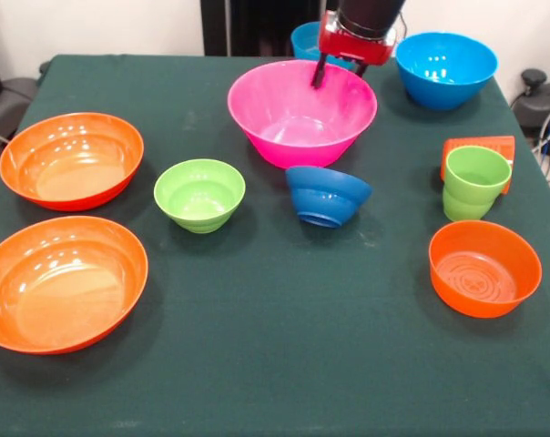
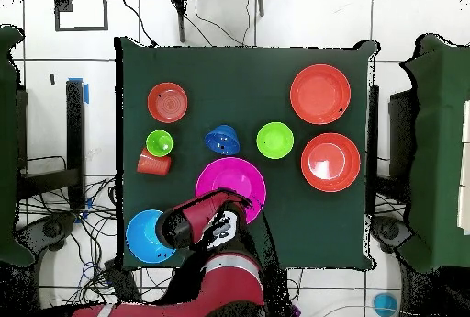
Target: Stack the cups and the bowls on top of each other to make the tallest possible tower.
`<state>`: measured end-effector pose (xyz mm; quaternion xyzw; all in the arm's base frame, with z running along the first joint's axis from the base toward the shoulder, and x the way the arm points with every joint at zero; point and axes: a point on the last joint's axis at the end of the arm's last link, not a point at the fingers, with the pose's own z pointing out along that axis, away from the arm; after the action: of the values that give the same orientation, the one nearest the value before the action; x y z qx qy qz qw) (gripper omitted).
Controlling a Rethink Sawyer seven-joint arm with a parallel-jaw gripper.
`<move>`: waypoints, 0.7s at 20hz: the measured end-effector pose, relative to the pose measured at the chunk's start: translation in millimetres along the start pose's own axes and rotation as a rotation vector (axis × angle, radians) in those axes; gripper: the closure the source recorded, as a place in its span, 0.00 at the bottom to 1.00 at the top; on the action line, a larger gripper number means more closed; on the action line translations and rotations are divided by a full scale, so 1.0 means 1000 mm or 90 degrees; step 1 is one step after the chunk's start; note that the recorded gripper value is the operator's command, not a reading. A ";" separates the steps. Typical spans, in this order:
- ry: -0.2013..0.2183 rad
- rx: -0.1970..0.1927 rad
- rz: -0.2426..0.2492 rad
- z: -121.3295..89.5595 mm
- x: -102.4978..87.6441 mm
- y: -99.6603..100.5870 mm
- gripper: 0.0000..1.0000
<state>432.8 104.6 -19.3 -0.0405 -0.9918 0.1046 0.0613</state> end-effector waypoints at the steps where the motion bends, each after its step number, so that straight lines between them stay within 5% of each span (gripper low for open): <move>1: -0.001 0.000 0.000 0.000 0.000 0.000 1.00; 14: -0.019 -0.006 0.025 -0.012 -0.016 -0.016 1.00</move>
<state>449.4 89.7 -6.4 -0.0588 -0.9921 0.1017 0.0442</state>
